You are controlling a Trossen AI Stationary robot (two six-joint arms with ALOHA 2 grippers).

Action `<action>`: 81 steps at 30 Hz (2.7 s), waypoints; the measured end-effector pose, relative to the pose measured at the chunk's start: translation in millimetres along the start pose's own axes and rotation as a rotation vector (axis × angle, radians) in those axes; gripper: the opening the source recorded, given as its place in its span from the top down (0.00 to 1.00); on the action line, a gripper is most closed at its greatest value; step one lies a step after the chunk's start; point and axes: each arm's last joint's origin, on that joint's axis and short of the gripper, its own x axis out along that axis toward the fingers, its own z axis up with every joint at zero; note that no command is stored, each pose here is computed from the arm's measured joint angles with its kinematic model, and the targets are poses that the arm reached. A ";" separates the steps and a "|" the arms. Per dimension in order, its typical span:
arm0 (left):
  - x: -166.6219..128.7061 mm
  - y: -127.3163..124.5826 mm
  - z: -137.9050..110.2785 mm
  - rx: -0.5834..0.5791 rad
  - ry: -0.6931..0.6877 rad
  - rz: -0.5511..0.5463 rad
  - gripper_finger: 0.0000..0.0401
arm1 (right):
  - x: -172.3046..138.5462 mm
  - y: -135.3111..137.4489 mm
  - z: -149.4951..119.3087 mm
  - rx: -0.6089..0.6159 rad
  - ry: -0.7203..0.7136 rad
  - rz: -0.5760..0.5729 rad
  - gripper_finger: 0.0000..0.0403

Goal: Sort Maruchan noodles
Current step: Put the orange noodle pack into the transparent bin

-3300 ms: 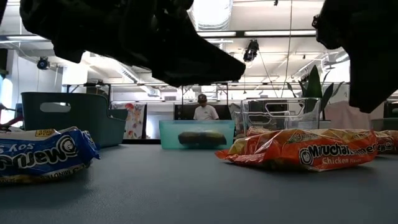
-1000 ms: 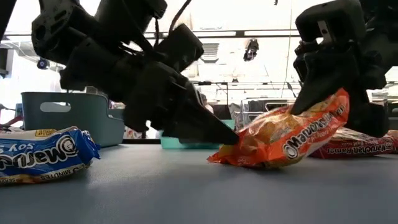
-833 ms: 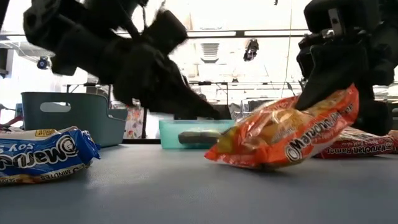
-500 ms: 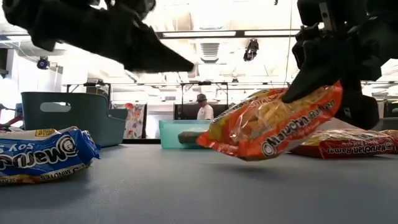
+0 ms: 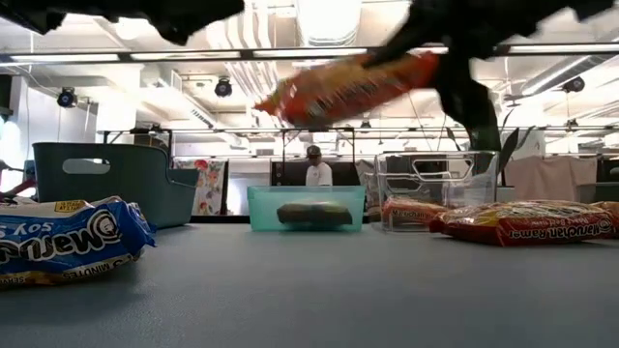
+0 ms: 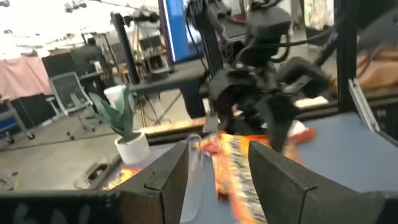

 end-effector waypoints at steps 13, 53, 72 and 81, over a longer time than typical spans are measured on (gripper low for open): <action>-24.5 15.6 12.0 -0.030 -0.043 0.008 0.62 | -47.4 -31.6 131.5 -0.032 -0.083 -0.527 0.77; -25.3 23.4 34.9 0.090 -0.058 0.075 0.62 | -25.5 -141.7 156.0 0.107 -0.046 -0.851 0.74; -25.4 23.4 34.8 0.088 -0.058 0.075 0.62 | -32.2 -144.9 161.3 0.106 -0.060 -0.874 0.43; -25.4 23.4 35.0 0.087 -0.059 0.075 0.62 | -44.4 -132.6 177.5 0.084 -0.013 -0.925 0.37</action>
